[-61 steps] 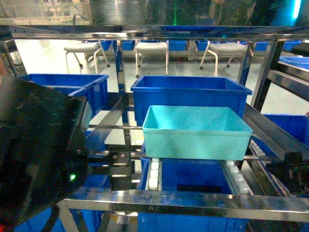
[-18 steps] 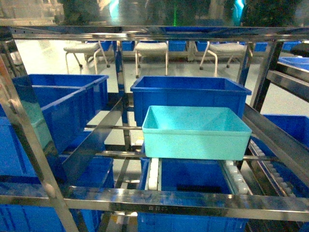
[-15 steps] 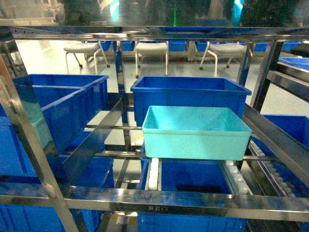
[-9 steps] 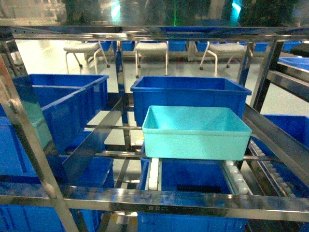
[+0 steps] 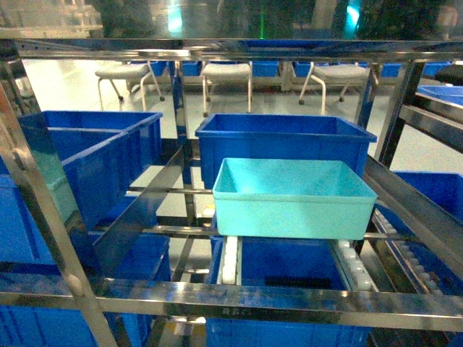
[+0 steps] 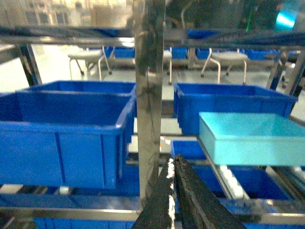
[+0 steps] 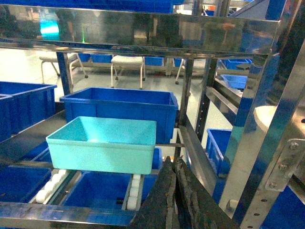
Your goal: Organize blue bins on left shelf correctly
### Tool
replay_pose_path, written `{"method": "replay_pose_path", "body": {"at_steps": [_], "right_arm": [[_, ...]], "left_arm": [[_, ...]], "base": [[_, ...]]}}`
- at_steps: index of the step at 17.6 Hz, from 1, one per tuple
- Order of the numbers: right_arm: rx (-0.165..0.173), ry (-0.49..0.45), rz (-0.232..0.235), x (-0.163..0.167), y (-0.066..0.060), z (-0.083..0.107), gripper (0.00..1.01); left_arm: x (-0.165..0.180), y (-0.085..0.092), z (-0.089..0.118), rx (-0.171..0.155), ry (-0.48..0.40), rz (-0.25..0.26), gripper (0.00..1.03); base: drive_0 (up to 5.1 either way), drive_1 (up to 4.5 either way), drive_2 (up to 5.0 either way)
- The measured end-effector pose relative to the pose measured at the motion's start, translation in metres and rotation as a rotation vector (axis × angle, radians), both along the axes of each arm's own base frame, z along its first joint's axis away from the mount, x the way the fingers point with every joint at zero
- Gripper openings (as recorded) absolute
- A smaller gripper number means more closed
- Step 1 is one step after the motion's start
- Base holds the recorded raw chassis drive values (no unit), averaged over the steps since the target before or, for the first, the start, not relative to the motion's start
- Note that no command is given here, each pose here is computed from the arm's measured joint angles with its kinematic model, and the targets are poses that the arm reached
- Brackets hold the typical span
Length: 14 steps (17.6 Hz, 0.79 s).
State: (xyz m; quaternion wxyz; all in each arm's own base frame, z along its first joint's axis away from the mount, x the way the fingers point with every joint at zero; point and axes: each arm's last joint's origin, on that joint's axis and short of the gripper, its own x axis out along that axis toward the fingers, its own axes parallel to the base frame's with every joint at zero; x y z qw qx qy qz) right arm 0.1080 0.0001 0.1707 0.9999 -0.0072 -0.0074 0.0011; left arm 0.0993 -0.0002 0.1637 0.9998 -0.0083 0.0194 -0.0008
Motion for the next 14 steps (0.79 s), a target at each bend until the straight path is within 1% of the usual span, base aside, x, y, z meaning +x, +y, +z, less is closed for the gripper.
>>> {"method": "replay_pose_path", "body": {"at_steps": [1,2,3,5,7,9,10,14], "right_arm": [[0.0,0.003,0.0,0.0,0.0,0.0,0.02],[0.0,0.035,-0.001,-0.01,0.0,-0.005,0.02],[0.0,0.003,-0.003,-0.011,0.0,-0.002,0.02],[0.0,0.01,-0.003,-0.011,0.0,-0.003,0.02],[0.0,0.01,-0.003,-0.011,0.0,-0.003,0.21],[0.0,0.01,-0.003,-0.011,0.0,-0.003,0.33],[0.0,0.01,-0.003,-0.011,0.0,-0.003,0.39],[0.0,0.01,-0.003,-0.011,0.0,-0.003,0.72]], "left_arm": [[-0.002,0.0,0.003,0.0,-0.034,0.001,0.02],[-0.002,0.0,0.003,0.001,-0.033,0.003,0.02],[-0.002,0.0,0.003,0.001,-0.037,0.001,0.02],[-0.002,0.0,0.003,0.001,-0.038,0.0,0.02],[-0.002,0.0,0.003,0.001,-0.038,0.0,0.18],[-0.002,0.0,0.003,0.001,-0.038,0.0,0.29],[-0.002,0.0,0.003,0.001,-0.038,0.001,0.36],[-0.002,0.0,0.003,0.001,-0.038,0.0,0.69]], "base": [[0.0,0.0,0.0],[0.0,0.0,0.0],[0.0,0.0,0.0],[0.0,0.0,0.0],[0.0,0.0,0.0],[0.0,0.0,0.0],[0.0,0.0,0.0],[0.0,0.0,0.0]]}}
